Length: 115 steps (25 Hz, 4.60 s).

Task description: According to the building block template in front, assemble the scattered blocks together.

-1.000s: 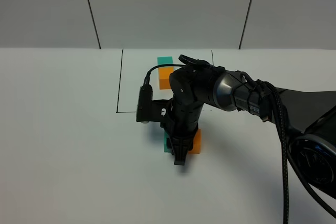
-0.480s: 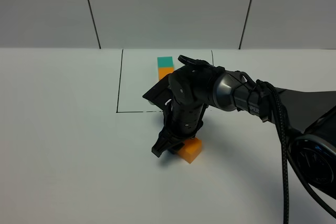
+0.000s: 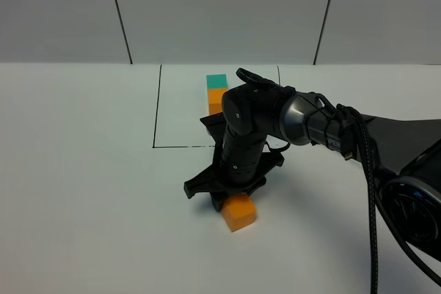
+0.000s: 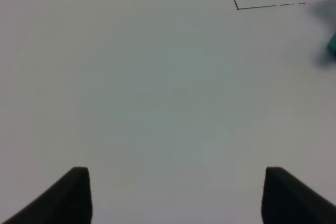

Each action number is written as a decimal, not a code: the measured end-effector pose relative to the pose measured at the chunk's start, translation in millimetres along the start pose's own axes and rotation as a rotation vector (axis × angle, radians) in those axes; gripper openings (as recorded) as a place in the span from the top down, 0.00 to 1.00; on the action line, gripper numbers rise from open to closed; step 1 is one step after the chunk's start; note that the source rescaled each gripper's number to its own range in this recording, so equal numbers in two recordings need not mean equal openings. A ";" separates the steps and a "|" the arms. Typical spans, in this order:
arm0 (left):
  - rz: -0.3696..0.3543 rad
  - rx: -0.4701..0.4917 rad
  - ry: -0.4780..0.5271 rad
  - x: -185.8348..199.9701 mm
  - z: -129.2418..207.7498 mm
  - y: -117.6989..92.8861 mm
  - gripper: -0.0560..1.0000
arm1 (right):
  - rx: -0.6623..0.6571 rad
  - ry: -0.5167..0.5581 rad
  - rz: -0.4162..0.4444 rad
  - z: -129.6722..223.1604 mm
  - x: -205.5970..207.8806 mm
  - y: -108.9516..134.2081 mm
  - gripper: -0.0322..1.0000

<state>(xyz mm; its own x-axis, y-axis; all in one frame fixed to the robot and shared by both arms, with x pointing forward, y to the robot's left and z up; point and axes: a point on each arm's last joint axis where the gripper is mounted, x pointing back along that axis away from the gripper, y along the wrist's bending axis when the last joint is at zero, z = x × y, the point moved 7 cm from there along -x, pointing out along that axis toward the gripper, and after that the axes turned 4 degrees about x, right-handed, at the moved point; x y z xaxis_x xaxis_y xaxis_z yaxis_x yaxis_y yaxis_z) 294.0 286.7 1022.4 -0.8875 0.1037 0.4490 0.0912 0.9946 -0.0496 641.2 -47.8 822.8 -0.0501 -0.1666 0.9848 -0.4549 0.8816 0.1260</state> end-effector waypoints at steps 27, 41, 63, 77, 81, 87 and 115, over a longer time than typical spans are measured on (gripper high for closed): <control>0.000 0.000 -0.001 0.0 -0.1 0.0 0.53 | -0.364 -0.078 0.097 -11.8 14.2 7.0 0.97; 0.000 0.000 -0.001 0.0 -0.1 0.0 0.53 | -0.306 -0.081 0.097 -12.8 13.8 7.1 0.97; 0.000 0.000 0.000 0.0 0.0 0.0 0.53 | -0.319 -0.088 0.122 -13.1 14.2 3.0 0.97; 0.000 0.000 0.000 0.0 0.0 0.0 0.53 | -0.337 -0.090 0.120 -13.4 14.3 3.0 0.51; 0.000 0.000 0.000 0.0 0.0 0.0 0.53 | -0.337 -0.102 0.117 -15.3 14.4 3.2 0.22; 0.000 0.000 0.000 0.0 0.0 0.0 0.53 | -0.320 -0.147 0.106 -20.7 34.0 5.8 0.00; 0.000 0.000 0.000 0.0 0.0 0.0 0.53 | -0.655 -0.360 0.171 132.3 232.2 -156.3 0.01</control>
<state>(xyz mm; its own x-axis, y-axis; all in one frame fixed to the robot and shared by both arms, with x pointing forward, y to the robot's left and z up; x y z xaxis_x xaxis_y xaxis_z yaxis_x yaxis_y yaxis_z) 294.0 286.7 1022.4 -0.8874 0.1037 0.4491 0.0912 0.9946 -0.0496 583.0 -282.7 1015.9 -0.4099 -0.0385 0.9113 0.1991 0.9712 0.1306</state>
